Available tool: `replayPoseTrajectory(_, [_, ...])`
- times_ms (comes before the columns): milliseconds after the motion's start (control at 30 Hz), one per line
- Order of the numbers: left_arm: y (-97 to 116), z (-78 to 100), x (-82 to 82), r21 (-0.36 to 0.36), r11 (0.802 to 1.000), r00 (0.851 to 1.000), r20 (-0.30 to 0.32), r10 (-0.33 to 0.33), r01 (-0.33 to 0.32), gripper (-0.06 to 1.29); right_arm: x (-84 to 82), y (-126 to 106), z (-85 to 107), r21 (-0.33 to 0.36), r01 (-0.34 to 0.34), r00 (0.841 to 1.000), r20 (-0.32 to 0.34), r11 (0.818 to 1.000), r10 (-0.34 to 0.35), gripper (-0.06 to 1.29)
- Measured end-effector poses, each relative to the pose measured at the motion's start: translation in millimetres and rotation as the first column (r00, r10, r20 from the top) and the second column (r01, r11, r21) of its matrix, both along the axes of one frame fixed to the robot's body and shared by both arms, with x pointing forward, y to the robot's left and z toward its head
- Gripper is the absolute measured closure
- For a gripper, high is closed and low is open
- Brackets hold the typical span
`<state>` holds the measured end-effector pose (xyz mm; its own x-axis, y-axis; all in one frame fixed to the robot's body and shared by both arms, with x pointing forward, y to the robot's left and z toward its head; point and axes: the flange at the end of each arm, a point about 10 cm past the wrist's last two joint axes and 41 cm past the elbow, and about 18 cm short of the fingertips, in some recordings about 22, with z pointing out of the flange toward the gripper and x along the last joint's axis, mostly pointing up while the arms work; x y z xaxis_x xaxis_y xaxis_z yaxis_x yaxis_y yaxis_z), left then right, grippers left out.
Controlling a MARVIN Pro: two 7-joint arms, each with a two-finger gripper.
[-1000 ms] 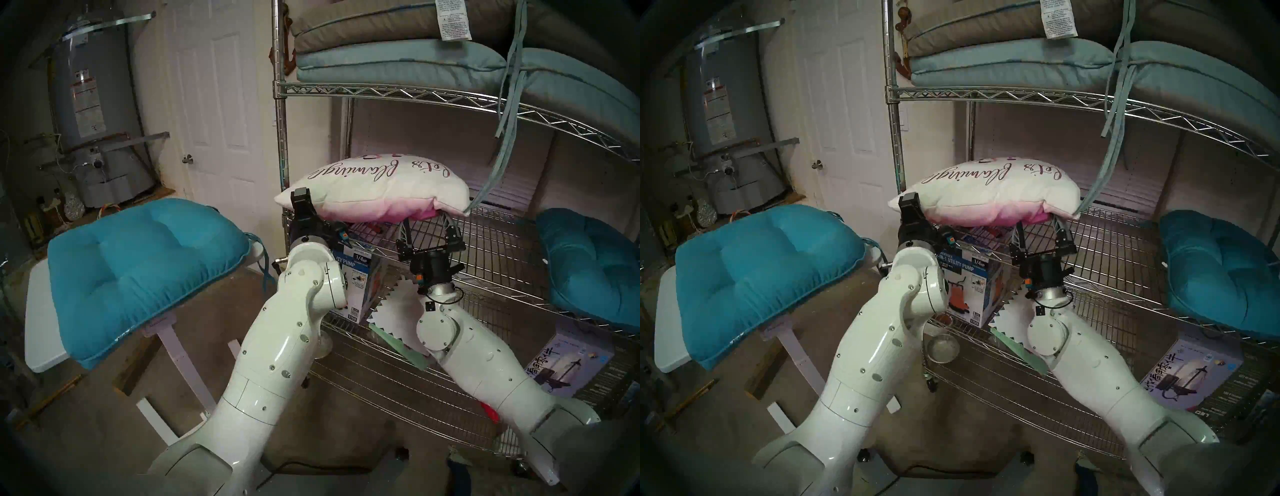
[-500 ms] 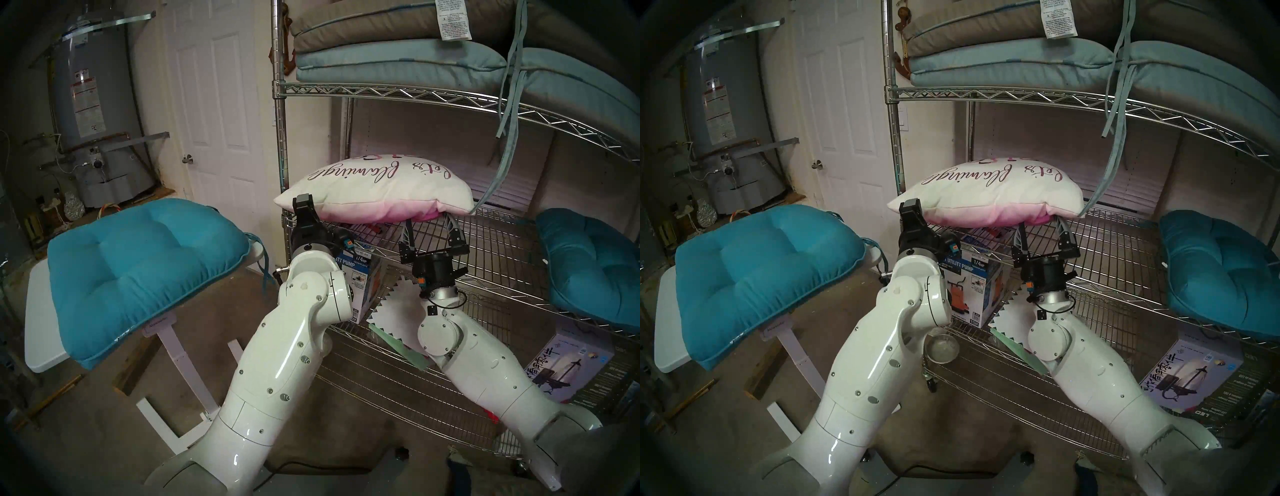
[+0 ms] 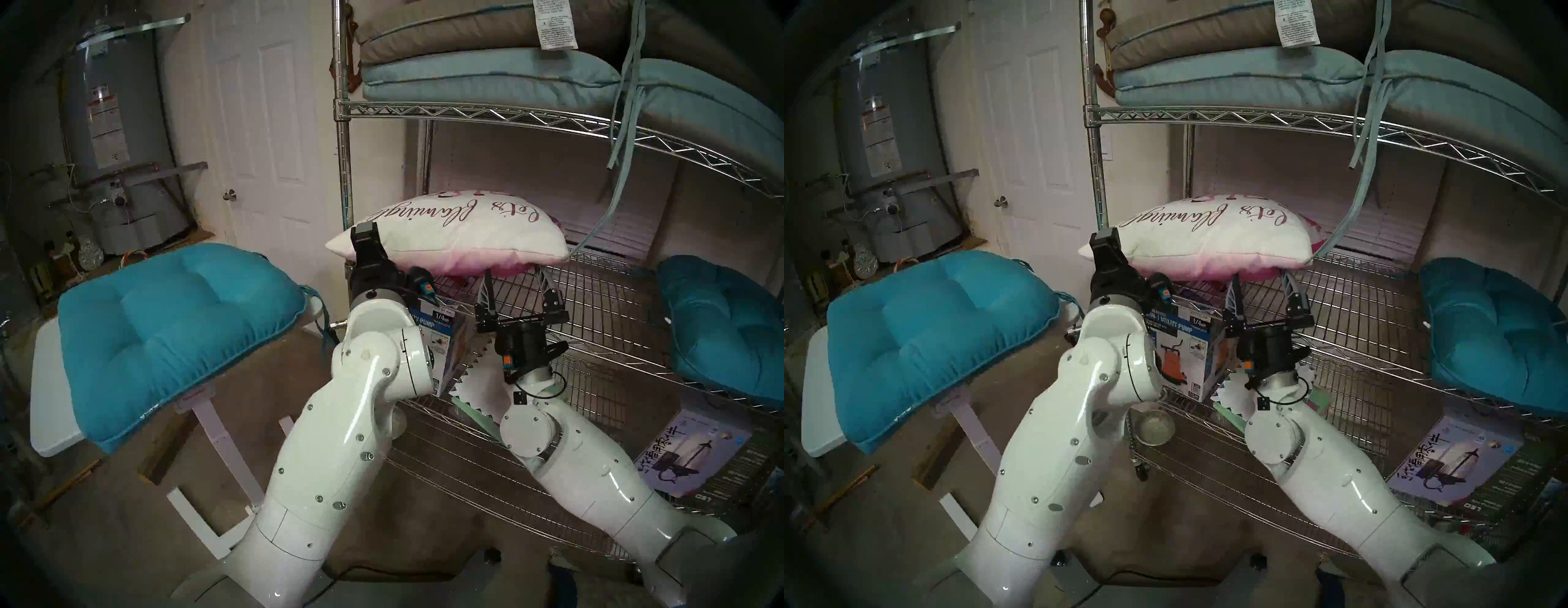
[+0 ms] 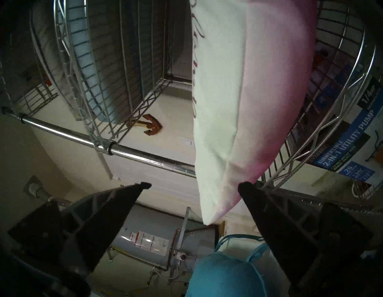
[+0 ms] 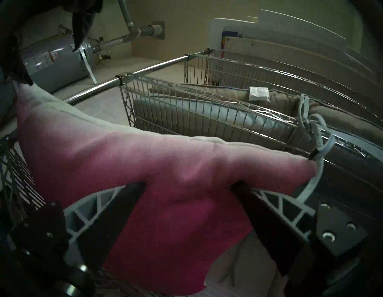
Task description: Put cushion on the shelf
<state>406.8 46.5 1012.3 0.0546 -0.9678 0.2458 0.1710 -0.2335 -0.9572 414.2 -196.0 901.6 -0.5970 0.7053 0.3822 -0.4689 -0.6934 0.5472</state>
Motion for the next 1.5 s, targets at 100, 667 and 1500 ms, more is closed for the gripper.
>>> replayPoseTrajectory(100, [1.8,5.1,-7.4,0.001,1.000,1.000,0.000,-0.001,0.001,-0.03,-9.7,2.5,-1.6,-0.016,0.000,1.000,-0.006,1.000,-0.001,0.03])
replayPoseTrajectory(667, [5.9,6.8,-24.8,0.029,0.999,0.999,-0.035,0.017,-0.016,-0.03,-39.7,-8.3,-16.3,-0.067,0.035,0.997,-0.062,0.997,-0.039,0.03])
replayPoseTrajectory(1500, [11.8,25.7,-44.1,0.023,0.999,0.999,-0.029,0.023,-0.023,-0.03,-60.8,-14.5,2.4,-0.047,0.062,0.997,-0.046,0.997,-0.064,0.03])
